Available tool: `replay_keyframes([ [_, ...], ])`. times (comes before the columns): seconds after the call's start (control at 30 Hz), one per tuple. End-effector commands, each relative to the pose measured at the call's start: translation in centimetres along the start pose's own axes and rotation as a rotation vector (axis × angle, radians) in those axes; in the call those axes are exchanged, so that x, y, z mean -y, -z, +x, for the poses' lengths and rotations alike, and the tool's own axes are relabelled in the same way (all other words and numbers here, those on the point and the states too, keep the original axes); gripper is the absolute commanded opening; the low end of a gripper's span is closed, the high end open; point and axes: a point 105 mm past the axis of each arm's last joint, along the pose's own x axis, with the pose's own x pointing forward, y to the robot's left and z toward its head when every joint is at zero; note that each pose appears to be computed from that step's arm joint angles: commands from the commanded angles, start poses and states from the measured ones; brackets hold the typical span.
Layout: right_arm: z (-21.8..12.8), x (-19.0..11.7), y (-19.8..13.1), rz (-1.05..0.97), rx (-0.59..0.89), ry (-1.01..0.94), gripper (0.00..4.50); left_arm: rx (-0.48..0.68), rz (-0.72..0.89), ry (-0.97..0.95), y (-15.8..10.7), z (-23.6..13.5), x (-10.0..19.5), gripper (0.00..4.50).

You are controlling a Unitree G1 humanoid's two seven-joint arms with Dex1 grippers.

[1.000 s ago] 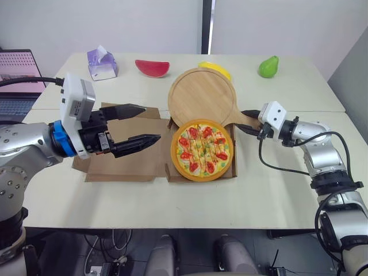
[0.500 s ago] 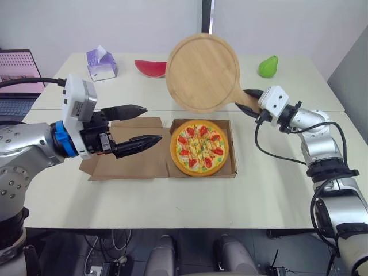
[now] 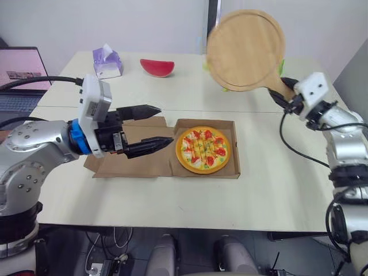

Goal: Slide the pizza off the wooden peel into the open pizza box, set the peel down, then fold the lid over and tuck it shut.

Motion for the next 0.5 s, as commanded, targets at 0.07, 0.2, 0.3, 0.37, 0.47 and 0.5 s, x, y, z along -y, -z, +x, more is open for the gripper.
replay_keyframes([
  [0.07,-4.5,2.2,0.3,0.067,-0.08,0.165,1.69,0.05,0.051,0.056,-1.0,1.5,0.1,4.5],
  [0.2,-8.9,-0.5,4.0,0.245,-0.313,0.226,1.69,0.095,0.036,0.128,-1.6,2.9,0.3,4.5],
  [0.3,-11.1,-3.0,5.0,0.381,-0.42,0.248,1.69,0.088,0.033,0.168,-1.6,3.5,0.3,4.5],
  [0.37,-12.0,-3.8,5.4,0.442,-0.47,0.282,1.69,0.08,0.032,0.181,-1.4,3.5,0.3,4.5],
  [0.47,-12.4,-5.4,5.8,0.51,-0.517,0.289,1.69,0.074,0.036,0.189,-1.3,3.6,0.2,4.5],
  [0.5,-12.3,-6.0,5.8,0.546,-0.521,0.282,1.69,0.073,0.037,0.191,-1.2,3.7,0.2,4.5],
])
